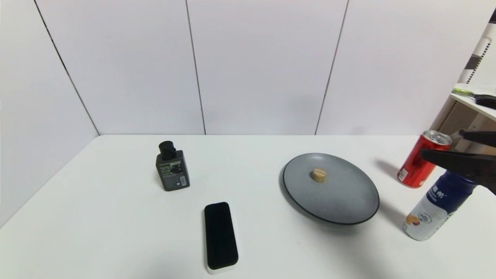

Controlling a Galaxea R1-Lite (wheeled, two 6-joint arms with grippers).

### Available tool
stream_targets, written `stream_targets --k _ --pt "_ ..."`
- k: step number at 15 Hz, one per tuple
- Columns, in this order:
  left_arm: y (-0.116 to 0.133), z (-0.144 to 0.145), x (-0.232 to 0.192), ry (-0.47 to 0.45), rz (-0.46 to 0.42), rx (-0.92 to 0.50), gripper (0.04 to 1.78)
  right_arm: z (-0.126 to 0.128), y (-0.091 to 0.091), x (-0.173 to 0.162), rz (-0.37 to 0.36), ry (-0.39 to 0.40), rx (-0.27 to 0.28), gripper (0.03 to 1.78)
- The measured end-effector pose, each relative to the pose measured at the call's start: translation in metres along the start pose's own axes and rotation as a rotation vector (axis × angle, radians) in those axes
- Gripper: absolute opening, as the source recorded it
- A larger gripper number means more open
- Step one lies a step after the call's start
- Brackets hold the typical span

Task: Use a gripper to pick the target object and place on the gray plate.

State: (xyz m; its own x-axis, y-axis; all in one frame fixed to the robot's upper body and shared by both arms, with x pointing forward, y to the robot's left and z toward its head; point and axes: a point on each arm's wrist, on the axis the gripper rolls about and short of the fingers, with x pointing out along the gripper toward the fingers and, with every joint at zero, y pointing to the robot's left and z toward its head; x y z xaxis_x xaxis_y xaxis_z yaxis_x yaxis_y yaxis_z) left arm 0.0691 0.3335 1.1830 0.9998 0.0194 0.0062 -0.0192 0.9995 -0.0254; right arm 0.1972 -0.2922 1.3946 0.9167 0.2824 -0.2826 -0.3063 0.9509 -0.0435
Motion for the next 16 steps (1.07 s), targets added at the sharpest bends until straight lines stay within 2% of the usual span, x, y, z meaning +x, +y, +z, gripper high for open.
stream_targets --k 2,5,7,12,16 --pt "0.0 0.0 0.0 0.0 0.0 0.0 1.69 -0.016 -0.01 -0.036 -0.08 -0.089 0.031 1.65" --pt "0.0 0.0 0.0 0.0 0.0 0.0 1.69 -0.048 -0.014 -0.075 -0.181 -0.183 0.054 1.67" --pt "0.0 0.0 0.0 0.0 0.0 0.0 1.69 -0.073 -0.012 -0.084 -0.232 -0.216 0.061 1.68" --pt "0.0 0.0 0.0 0.0 0.0 0.0 1.69 -0.133 -0.006 -0.092 -0.299 -0.27 0.052 1.69" --pt "0.0 0.0 0.0 0.0 0.0 0.0 1.69 -0.147 -0.005 -0.088 -0.352 -0.363 0.048 1.69"
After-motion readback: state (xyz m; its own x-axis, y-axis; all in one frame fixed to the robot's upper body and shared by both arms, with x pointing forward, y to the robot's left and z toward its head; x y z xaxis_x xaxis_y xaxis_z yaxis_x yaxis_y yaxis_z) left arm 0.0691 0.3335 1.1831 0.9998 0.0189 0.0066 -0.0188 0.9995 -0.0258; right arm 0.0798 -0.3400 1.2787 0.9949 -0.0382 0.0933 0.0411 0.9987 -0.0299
